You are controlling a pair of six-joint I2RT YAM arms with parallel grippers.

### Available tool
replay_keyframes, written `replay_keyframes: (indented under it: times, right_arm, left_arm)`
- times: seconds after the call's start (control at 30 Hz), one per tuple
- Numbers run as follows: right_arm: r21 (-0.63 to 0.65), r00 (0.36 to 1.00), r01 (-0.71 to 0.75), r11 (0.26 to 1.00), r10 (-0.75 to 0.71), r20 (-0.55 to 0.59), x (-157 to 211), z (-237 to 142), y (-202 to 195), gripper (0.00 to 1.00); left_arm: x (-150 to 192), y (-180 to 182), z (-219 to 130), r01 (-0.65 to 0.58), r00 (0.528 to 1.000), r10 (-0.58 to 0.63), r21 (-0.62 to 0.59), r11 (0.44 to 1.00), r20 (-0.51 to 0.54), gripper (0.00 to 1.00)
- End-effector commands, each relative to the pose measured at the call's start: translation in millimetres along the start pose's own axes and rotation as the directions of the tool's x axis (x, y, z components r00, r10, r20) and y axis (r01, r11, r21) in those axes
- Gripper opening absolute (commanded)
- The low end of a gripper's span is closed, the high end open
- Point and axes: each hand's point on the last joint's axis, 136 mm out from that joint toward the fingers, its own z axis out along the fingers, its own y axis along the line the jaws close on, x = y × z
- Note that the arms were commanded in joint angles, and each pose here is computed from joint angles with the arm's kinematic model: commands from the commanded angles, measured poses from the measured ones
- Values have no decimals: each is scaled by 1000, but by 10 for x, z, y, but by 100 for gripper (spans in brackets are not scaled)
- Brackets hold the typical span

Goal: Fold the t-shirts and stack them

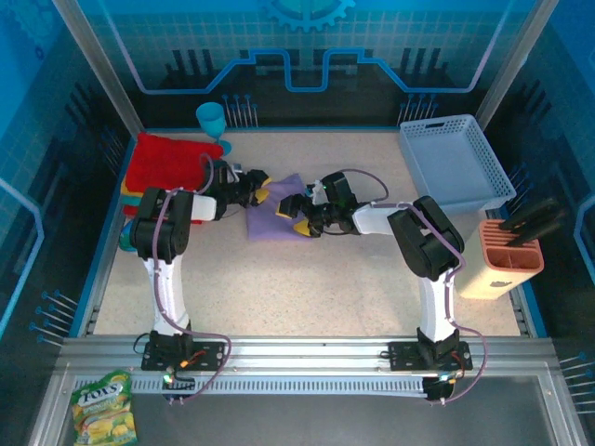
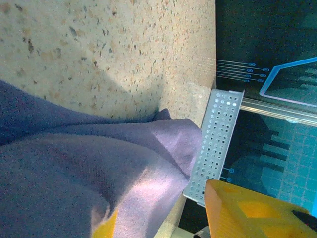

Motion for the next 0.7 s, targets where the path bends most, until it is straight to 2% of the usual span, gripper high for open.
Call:
replay_keyframes:
  times: [0.0,0.17,0.33,0.53,0.67]
  right_arm:
    - [130,995,-86,988,91,-35,205,31,-431,100]
    - [117,996,-80,990,85,-33,166,14,-347,100]
    - [103,998,-59,993,62,-22,107,-31,-187,100]
    - [82,999,-33,996,33,-5,16,-105,17,100]
    - [67,1000,-5,998,4,12,-72,-188,197,100]
  left_arm:
    - [-456,50,-135,9,993,-9,0,1000,116,50]
    - [-553,-41,-178,17,994,-19,20,1000,110,50]
    - [-533,-283,-300,-42,993,42,2,999,108,48]
    - [-415,-660,-484,-108,989,104,30,994,109,48]
    - [-187,-830,-581,-131,988,127,44,990,89,48]
